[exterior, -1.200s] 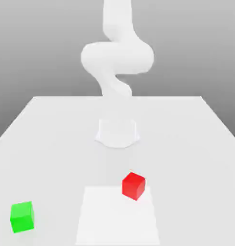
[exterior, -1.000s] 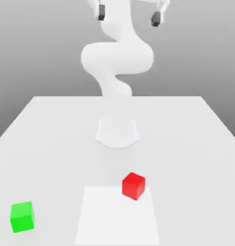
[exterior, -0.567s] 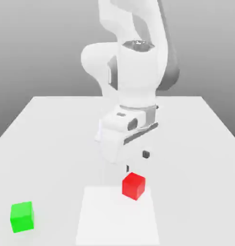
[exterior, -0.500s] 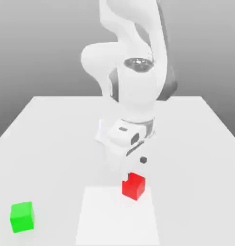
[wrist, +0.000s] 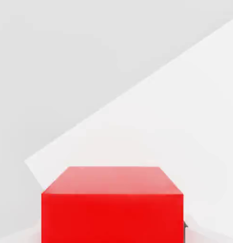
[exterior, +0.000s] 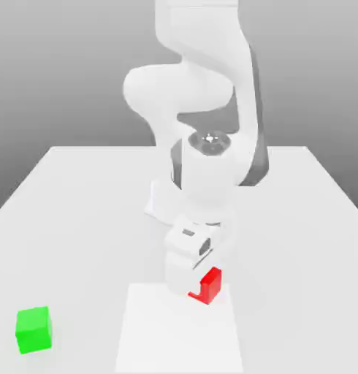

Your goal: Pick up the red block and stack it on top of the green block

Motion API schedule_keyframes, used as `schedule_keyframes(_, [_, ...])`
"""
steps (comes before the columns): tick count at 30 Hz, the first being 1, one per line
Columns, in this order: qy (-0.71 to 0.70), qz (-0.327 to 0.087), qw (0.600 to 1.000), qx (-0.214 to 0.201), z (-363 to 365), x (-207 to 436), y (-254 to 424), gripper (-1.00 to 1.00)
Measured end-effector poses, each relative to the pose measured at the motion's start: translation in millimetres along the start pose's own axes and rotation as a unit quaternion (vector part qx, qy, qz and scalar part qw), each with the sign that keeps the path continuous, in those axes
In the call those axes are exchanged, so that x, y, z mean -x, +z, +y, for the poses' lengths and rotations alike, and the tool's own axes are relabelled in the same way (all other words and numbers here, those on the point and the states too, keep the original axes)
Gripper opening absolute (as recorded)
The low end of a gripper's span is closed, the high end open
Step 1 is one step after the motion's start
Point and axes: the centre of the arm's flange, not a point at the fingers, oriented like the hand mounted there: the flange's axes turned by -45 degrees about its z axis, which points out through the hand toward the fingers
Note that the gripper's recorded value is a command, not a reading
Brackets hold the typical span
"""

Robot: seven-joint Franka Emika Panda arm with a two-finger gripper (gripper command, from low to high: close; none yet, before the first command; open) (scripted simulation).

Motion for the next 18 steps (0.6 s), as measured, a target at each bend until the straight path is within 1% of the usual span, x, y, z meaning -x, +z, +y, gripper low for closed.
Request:
schedule_keyframes(5, [0.003, 0.0, 1.0, 0.0, 0.1, 1.5, -38.6, -1.0])
schedule_keyframes(9, [0.145, 0.007, 0.989, -0.008, 52.0, 17.2, -50.8, -1.0])
schedule_keyframes(11, [0.234, 0.009, 0.972, -0.011, 85.5, 35.3, -54.8, -1.0])
schedule_keyframes(14, [0.354, 0.011, 0.935, -0.014, 130.9, 63.2, -60.4, -1.0])
schedule_keyframes(18, [0.506, 0.008, 0.863, -0.012, 187.2, 114.4, -68.3, -1.0])
